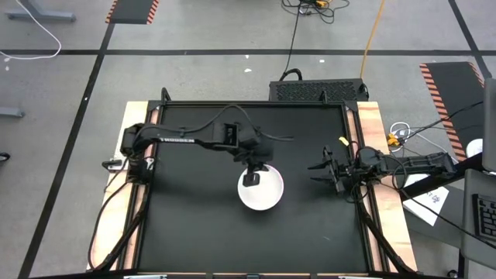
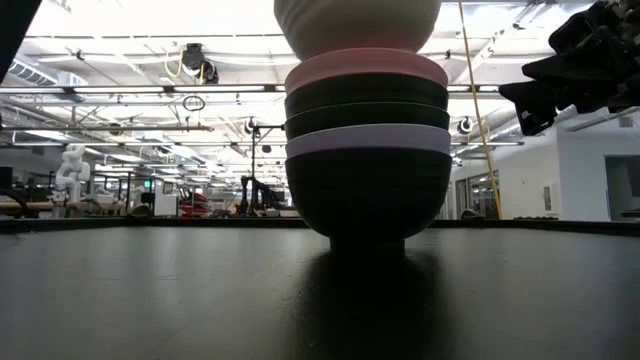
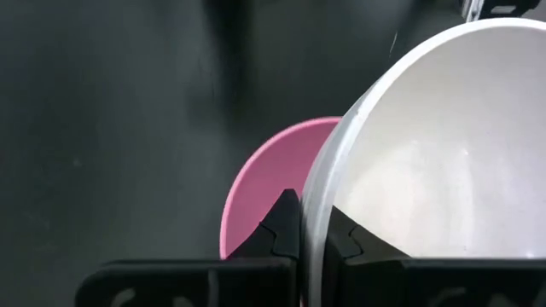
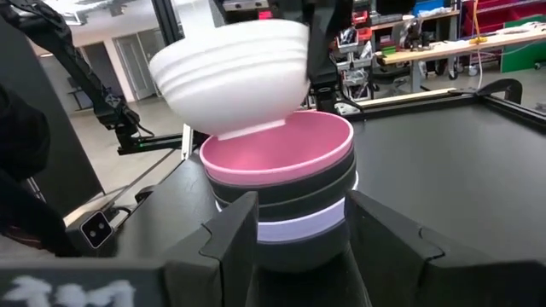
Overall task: Nest bowls inside each other
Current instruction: Stack the white bowl on top of the pink bowl
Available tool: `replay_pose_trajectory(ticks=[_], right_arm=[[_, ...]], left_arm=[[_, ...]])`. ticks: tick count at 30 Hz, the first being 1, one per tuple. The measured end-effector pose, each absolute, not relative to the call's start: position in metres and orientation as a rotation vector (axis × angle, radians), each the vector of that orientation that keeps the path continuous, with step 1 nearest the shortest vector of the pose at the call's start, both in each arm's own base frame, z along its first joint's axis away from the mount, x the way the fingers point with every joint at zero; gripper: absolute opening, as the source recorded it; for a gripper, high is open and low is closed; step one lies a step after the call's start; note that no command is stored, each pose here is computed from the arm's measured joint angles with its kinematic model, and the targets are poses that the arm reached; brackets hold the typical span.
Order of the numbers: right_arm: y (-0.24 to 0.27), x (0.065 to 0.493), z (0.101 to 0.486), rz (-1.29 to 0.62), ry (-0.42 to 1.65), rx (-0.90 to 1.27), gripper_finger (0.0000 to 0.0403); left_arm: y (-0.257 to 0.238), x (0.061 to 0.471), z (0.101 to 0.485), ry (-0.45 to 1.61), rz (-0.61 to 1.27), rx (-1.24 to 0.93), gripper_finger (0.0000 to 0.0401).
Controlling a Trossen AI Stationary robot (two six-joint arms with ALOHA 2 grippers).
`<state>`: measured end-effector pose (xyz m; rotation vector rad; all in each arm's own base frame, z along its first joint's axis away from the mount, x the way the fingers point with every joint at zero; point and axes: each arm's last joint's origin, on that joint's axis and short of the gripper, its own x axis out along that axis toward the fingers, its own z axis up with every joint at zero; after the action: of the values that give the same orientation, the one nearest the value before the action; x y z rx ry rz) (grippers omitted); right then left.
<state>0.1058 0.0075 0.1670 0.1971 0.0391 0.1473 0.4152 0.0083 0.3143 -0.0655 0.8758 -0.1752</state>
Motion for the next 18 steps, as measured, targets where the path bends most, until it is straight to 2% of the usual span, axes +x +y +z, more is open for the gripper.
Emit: replay_pose_trajectory(ticks=[13, 18], right_arm=[[0.007, 0.106, 0.165, 0.143, 0.057, 0.190, 0.0169], [0.007, 0.106, 0.165, 0.142, 0.057, 0.190, 0.0169]], left_arm=[[0.032, 0.414, 0.307, 0.922, -0.189, -0.099, 0.0004], [0.033, 0.425, 0.284, 0.978, -0.204, -0.113, 0.0004]])
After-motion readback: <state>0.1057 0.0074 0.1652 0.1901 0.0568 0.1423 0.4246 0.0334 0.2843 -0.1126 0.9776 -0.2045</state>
